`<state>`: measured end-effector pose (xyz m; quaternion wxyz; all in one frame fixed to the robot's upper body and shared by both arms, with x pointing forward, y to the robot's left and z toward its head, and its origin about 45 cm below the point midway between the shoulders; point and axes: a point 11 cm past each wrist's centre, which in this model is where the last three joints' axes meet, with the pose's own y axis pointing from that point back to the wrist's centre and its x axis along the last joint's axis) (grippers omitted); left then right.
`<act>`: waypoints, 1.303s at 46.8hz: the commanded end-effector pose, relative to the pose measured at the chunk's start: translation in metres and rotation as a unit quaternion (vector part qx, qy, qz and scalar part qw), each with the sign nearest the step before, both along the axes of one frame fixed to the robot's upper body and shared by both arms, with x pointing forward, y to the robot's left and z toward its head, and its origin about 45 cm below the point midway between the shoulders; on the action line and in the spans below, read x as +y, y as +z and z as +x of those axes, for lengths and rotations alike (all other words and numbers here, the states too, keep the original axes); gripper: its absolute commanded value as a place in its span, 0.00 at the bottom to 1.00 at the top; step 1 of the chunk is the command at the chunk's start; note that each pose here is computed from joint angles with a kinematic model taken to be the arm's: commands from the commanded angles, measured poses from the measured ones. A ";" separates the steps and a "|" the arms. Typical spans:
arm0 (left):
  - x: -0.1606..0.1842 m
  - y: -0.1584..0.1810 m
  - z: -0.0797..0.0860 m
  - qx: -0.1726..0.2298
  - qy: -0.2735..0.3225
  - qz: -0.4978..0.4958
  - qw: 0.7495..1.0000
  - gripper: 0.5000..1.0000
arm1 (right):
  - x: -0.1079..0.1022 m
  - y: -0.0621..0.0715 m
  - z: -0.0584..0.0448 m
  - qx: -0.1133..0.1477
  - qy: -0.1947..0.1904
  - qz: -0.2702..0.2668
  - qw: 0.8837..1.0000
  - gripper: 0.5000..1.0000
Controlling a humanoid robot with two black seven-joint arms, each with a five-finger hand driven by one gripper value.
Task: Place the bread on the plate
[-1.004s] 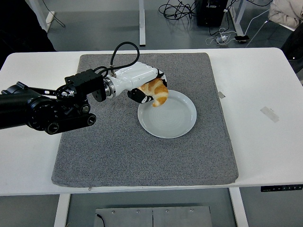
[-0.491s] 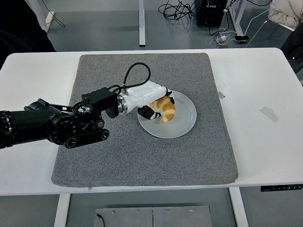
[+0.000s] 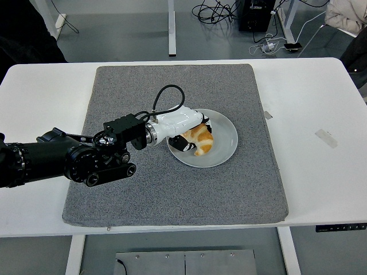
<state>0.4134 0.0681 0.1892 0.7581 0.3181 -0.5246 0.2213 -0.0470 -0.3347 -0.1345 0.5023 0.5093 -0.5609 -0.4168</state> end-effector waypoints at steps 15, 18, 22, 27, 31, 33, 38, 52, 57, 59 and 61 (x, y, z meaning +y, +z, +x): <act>-0.003 0.002 -0.001 0.002 -0.006 -0.011 1.000 0.66 | 0.000 0.000 0.000 0.000 0.000 0.000 1.000 1.00; -0.003 0.002 -0.001 0.002 -0.008 -0.011 1.000 0.73 | 0.000 0.000 0.000 0.000 0.000 0.000 1.000 1.00; -0.003 0.003 -0.002 0.002 -0.011 -0.012 1.000 0.78 | 0.000 0.000 0.000 0.000 0.000 0.000 1.000 1.00; -0.004 0.003 -0.003 0.003 -0.017 -0.015 1.000 0.82 | 0.000 0.000 0.000 0.000 -0.001 0.000 1.000 1.00; -0.002 0.003 -0.002 0.003 -0.015 -0.016 1.000 0.84 | 0.000 0.000 0.000 0.000 0.000 0.000 1.000 1.00; -0.002 0.005 -0.001 0.002 -0.015 -0.018 1.000 0.84 | 0.000 0.000 0.000 0.000 0.000 0.000 1.000 1.00; -0.003 0.014 0.001 0.001 -0.021 -0.035 0.999 0.85 | 0.000 0.000 0.000 0.000 0.000 0.000 1.000 1.00; 0.017 0.072 0.031 0.020 0.010 -0.144 0.989 0.86 | 0.000 0.000 0.000 0.000 0.000 0.000 1.000 1.00; 0.027 0.097 0.042 0.079 0.019 -0.215 0.973 0.85 | 0.000 0.000 0.000 0.000 0.000 0.000 1.000 1.00; 0.035 0.107 0.047 0.101 0.027 -0.242 0.965 0.85 | 0.000 0.000 0.000 0.000 0.000 0.000 1.000 1.00; 0.042 0.116 0.051 0.117 0.034 -0.263 0.957 0.85 | 0.000 0.000 0.000 0.000 0.000 0.000 1.000 1.00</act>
